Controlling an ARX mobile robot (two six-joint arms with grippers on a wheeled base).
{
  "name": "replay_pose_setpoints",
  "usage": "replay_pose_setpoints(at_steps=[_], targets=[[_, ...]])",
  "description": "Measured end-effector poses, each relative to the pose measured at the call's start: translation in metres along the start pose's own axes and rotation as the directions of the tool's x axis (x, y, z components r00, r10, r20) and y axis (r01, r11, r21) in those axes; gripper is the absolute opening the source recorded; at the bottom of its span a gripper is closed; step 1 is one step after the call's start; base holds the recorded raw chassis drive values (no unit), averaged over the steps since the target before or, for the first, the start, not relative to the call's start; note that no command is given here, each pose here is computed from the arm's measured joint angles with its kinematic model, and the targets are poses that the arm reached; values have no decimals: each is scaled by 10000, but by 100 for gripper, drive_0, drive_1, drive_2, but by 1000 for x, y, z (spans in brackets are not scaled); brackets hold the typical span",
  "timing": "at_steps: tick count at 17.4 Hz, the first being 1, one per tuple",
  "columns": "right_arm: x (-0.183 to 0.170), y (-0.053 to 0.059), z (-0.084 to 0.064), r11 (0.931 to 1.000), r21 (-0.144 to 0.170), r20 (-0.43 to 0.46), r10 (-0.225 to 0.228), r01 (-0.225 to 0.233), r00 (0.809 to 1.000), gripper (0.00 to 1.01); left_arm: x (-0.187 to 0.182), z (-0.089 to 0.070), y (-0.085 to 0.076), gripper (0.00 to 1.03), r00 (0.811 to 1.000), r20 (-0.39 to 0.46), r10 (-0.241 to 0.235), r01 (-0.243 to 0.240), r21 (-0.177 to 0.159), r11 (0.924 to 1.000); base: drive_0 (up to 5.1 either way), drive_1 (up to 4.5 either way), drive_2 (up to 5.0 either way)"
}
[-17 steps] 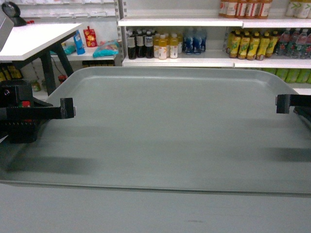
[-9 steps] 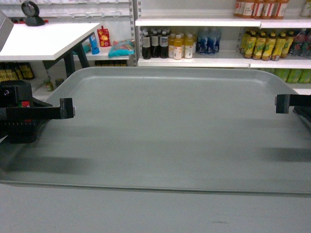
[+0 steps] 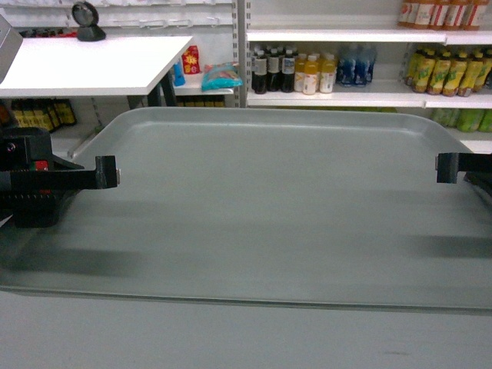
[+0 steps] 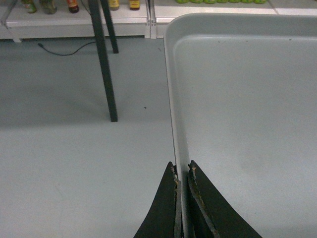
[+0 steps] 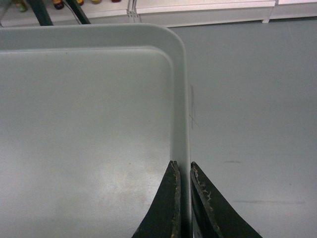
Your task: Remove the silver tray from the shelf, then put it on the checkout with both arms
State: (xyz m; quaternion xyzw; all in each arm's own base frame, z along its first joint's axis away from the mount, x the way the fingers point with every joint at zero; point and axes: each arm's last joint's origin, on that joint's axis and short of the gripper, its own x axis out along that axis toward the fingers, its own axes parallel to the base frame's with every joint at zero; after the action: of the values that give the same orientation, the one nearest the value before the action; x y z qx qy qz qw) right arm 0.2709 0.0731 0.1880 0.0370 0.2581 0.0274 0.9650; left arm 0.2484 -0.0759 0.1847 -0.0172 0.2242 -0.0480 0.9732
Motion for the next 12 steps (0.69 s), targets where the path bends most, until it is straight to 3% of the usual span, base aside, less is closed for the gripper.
replay_pose_setpoints(at_steps=[12], targets=[[0, 0, 1, 10000, 12, 70, 14, -14, 10000, 3, 0, 0, 0, 3, 10000, 15, 5, -5, -2, 10000, -498, 245, 245]])
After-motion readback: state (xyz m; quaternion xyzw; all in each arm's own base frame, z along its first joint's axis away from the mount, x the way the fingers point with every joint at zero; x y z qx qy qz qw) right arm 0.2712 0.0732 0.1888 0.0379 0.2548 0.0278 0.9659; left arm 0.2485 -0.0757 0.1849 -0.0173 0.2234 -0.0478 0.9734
